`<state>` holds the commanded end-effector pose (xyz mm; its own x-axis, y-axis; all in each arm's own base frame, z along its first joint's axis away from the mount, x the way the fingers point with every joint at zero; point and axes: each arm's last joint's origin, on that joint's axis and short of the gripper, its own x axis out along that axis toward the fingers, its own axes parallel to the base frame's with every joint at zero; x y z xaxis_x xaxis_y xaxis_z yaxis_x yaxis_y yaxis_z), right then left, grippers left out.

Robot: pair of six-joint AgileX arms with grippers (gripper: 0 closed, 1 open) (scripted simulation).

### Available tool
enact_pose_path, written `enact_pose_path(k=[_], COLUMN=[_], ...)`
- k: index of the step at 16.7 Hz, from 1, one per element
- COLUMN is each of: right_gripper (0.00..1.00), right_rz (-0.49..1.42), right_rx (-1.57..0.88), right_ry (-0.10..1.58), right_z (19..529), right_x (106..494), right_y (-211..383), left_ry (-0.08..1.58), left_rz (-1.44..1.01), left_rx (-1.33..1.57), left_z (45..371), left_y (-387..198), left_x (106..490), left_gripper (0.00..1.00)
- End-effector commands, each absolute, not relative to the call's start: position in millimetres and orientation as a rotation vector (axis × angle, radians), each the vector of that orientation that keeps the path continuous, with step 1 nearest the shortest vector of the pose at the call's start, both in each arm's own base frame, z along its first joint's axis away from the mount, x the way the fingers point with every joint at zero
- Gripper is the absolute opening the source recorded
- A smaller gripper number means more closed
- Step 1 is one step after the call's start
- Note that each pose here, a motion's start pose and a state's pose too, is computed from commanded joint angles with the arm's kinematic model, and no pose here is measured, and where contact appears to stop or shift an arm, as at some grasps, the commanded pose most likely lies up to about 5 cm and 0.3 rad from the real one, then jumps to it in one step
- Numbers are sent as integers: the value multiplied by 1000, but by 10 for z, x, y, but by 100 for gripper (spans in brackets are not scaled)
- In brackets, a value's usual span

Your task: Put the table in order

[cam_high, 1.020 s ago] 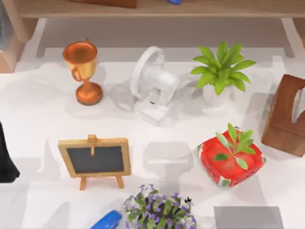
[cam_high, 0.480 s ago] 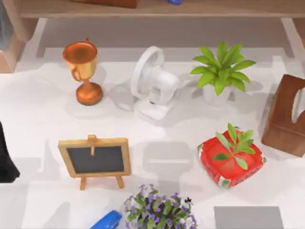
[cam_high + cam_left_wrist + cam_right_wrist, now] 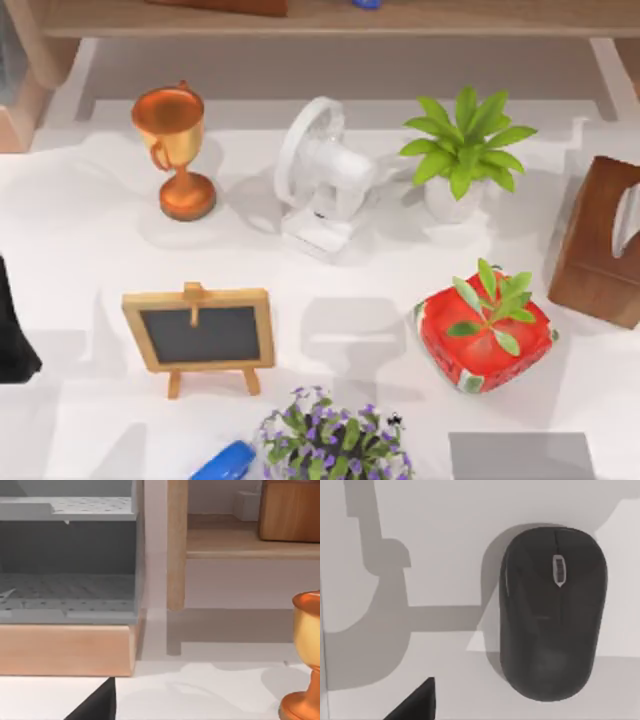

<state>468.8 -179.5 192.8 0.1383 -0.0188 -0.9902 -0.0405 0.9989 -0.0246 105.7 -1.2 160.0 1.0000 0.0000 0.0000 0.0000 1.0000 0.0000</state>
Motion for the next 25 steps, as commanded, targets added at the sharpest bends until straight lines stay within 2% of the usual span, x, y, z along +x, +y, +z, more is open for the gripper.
enact_pose_path(k=[3, 10, 16, 19, 22, 25], right_gripper=[100, 100, 100, 100, 100, 100], right_rz=[47, 51, 59, 50, 46, 50], right_rx=[-46, -44, -51, -55, -53, -47], right_ry=[1468, 1473, 1464, 1468, 1470, 1476], right_z=[1723, 1695, 2326, 2470, 2329, 1960], right_x=[4786, 4795, 4538, 4436, 4465, 4615], right_y=[-1803, -1805, -1745, -1754, -1814, -1823], left_ry=[0, 0, 0, 0, 0, 0], left_rz=[0, 0, 0, 0, 0, 0], left_rx=[0, 0, 0, 0, 0, 0], left_z=[1600, 1600, 1600, 1600, 1600, 1600], left_y=[-12, -12, -12, -12, -12, -12], left_x=[1057, 1057, 1057, 1057, 1057, 1057], left_gripper=[100, 100, 100, 100, 100, 100])
